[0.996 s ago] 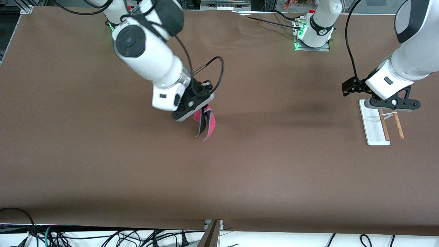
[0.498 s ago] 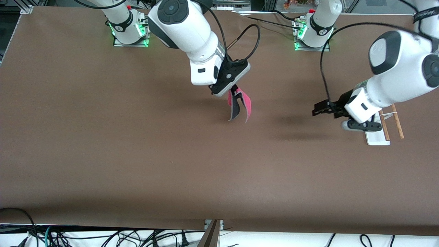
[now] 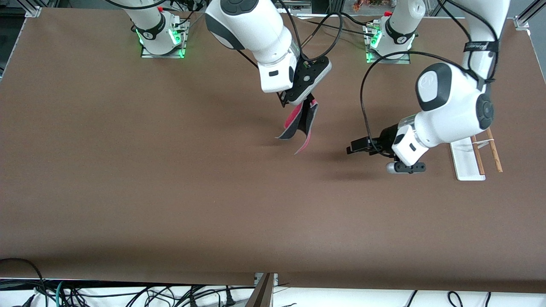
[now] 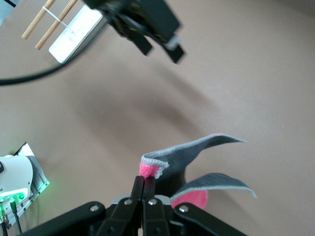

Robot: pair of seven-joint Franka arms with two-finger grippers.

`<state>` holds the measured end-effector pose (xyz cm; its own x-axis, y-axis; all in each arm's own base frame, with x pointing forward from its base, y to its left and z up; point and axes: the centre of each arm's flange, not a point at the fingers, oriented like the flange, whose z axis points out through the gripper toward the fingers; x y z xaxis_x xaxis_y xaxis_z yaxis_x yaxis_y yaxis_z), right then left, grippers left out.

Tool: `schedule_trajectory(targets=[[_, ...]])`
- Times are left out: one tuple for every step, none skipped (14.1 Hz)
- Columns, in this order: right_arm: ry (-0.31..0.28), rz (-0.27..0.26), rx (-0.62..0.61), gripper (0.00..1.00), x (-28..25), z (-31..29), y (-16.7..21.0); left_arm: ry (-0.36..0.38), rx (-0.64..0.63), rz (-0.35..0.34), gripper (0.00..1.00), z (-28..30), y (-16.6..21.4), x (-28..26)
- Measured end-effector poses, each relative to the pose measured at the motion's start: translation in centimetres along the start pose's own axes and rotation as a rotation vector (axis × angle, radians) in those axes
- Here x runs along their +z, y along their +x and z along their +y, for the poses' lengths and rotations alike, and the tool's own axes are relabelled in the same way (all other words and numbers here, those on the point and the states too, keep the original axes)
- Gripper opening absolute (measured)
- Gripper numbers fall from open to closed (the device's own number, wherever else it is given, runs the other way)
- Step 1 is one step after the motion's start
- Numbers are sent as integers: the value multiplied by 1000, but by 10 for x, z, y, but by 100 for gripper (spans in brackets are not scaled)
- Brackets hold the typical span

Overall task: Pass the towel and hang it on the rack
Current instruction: 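Hold the towel up with the right gripper while the left gripper approaches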

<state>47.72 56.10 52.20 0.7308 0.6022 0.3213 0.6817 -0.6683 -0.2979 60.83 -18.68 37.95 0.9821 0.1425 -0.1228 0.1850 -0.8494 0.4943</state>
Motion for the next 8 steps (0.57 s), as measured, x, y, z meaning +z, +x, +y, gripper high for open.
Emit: schedule_trajectory(targets=[[4, 7, -7, 2, 2, -5, 0, -12, -16, 8, 100, 6, 0, 12], [9, 19, -11, 2, 4, -9, 1, -21, -29, 14, 100, 13, -1, 25], [14, 28, -15, 2, 6, -12, 1, -25, -36, 21, 100, 18, -3, 36], [16, 32, -17, 2, 8, -14, 2, -29, -40, 26, 100, 23, -4, 45], [18, 33, -20, 2, 9, -16, 1, -36, -45, 27, 100, 26, -6, 52], [20, 34, -22, 2, 9, -19, 1, -39, -45, 24, 100, 29, -8, 58], [21, 35, -25, 2, 10, -21, 1, -38, -41, 20, 100, 31, -9, 62], [22, 37, -26, 2, 10, -22, 1, -36, -38, 16, 100, 33, -11, 65]])
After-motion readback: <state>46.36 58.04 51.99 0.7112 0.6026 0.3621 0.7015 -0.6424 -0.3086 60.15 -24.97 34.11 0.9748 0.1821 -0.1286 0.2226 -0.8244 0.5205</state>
